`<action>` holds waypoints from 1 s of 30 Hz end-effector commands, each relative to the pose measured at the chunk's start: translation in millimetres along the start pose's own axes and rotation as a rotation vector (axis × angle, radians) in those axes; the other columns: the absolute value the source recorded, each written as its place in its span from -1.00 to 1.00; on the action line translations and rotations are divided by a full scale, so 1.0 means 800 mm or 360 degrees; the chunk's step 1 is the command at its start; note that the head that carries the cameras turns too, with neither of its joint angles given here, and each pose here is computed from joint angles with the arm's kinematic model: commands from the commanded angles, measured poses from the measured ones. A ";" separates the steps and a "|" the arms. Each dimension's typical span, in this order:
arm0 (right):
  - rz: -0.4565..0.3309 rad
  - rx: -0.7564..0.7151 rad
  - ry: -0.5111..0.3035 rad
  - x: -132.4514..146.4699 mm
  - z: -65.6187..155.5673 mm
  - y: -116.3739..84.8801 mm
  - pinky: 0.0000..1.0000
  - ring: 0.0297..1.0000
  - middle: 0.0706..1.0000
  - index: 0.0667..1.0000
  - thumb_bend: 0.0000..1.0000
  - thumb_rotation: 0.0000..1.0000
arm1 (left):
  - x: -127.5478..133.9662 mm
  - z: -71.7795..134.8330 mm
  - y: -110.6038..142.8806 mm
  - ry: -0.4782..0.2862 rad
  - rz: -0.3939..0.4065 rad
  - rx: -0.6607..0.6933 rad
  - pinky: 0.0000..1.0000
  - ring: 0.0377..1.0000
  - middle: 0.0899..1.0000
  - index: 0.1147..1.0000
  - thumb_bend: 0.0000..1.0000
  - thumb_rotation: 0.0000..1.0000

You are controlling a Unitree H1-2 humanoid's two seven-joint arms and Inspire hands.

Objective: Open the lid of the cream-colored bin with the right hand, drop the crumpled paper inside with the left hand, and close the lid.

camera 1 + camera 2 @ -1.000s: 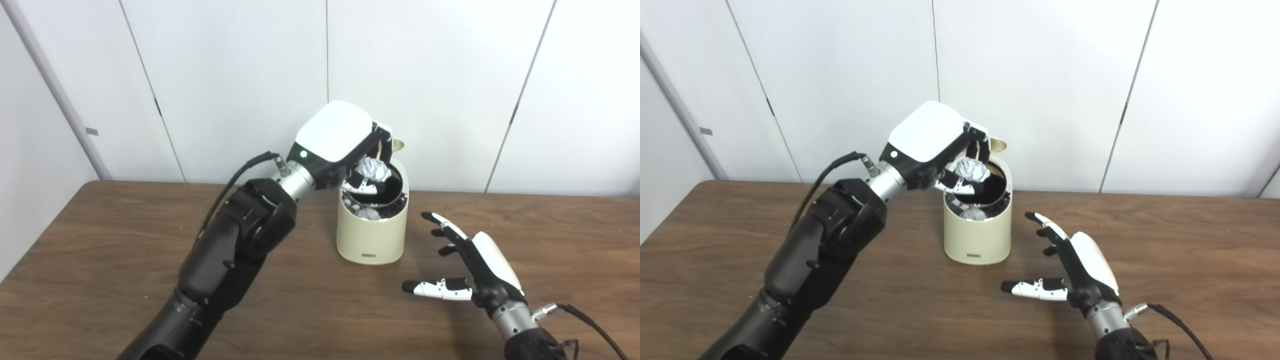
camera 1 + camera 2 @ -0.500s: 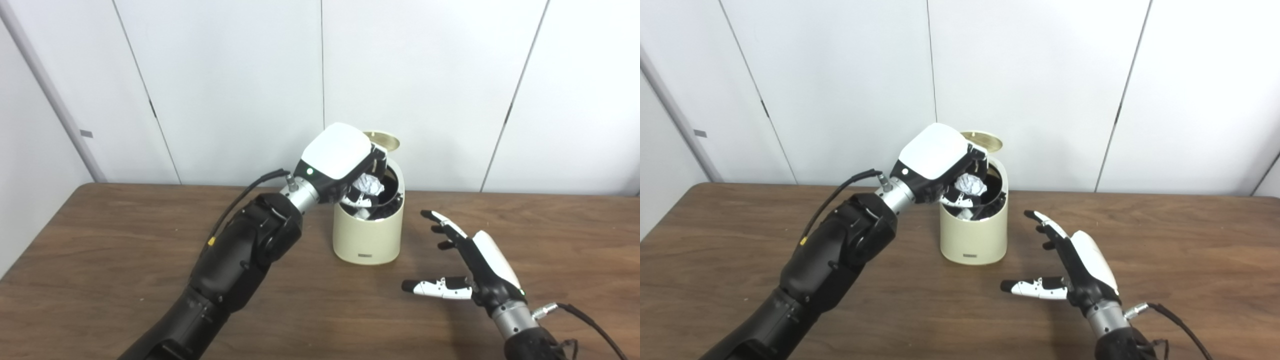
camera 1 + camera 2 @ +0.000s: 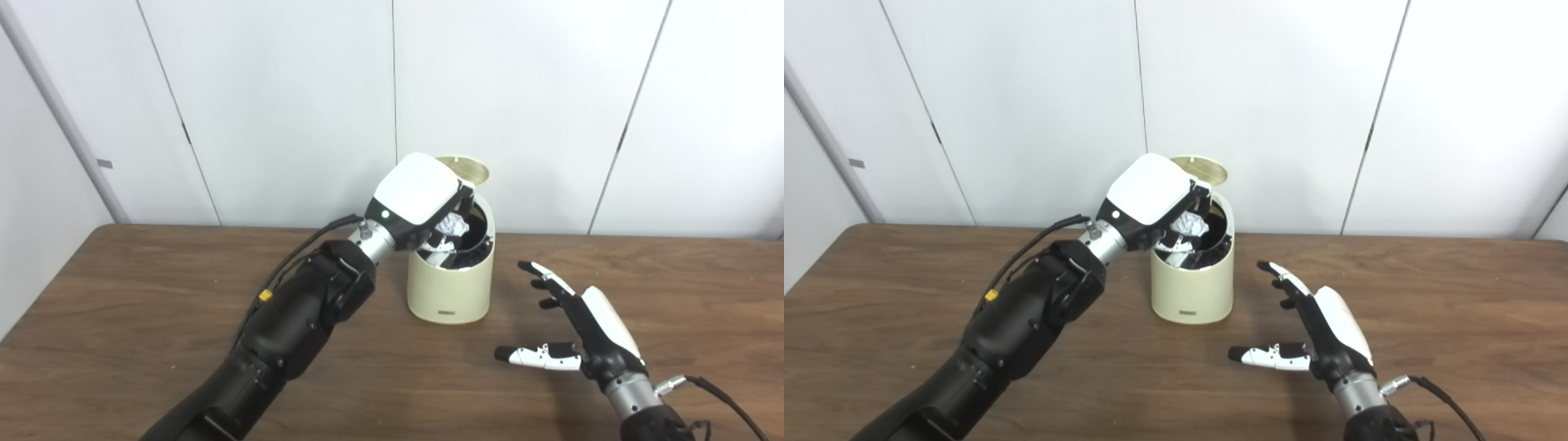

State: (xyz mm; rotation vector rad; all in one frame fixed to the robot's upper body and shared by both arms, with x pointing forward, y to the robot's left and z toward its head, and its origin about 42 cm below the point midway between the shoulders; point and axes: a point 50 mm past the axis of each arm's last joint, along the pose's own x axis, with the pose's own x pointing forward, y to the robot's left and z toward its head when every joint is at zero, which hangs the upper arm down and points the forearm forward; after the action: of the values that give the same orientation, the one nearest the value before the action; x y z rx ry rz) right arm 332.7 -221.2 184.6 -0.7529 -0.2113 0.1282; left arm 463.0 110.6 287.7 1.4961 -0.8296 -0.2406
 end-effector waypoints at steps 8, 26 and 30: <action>-0.0086 -0.0014 -0.0119 0.009 0.018 -0.016 0.47 0.71 0.81 0.75 0.60 -0.31 | 0.016 -0.004 0.044 0.0011 0.0153 0.0094 -0.45 -0.33 -0.19 -0.09 0.04 -1.00; -0.0075 -0.0035 -0.0113 0.009 0.018 -0.013 0.41 0.69 0.80 0.75 0.61 -0.34 | 0.007 -0.005 0.063 0.0062 0.0062 0.0113 -0.21 0.02 0.16 0.20 0.99 -0.35; -0.0075 -0.0047 -0.0111 0.010 0.017 -0.011 0.39 0.68 0.79 0.75 0.61 -0.30 | 0.005 -0.004 0.069 0.0071 0.0039 0.0125 -0.17 0.06 0.20 0.25 1.00 -0.26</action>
State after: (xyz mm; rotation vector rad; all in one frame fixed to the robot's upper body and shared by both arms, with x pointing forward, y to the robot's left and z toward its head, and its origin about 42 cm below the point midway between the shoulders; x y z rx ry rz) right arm 332.6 -219.0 184.0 -0.7662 -0.2124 0.1338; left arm 449.8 118.2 310.1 1.5733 -0.7564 -0.2323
